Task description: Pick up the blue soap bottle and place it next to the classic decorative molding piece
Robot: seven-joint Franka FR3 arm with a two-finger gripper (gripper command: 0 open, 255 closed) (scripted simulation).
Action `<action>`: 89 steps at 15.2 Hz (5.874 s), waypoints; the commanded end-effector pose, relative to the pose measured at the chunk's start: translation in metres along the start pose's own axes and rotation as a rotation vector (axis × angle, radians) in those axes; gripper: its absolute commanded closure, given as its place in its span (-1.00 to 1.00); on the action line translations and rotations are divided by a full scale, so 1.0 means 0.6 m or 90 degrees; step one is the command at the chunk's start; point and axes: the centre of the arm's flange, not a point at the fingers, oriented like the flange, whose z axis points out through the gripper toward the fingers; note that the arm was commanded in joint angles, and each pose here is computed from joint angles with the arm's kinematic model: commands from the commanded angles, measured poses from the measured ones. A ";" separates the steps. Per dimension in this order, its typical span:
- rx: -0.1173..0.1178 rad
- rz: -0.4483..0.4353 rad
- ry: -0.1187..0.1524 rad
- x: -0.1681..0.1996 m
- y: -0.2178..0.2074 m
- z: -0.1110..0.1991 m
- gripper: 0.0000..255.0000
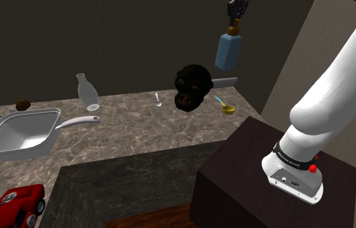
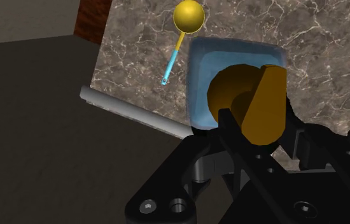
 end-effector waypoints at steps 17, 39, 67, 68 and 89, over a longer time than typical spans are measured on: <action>0.000 -0.001 0.000 -0.136 0.373 0.005 1.00; 0.000 -0.001 0.000 -0.144 0.387 0.190 1.00; 0.000 -0.001 0.000 -0.148 0.385 0.436 1.00; 0.000 -0.001 0.000 -0.148 0.385 0.445 1.00; 0.000 -0.001 0.000 -0.149 0.384 0.524 -1.00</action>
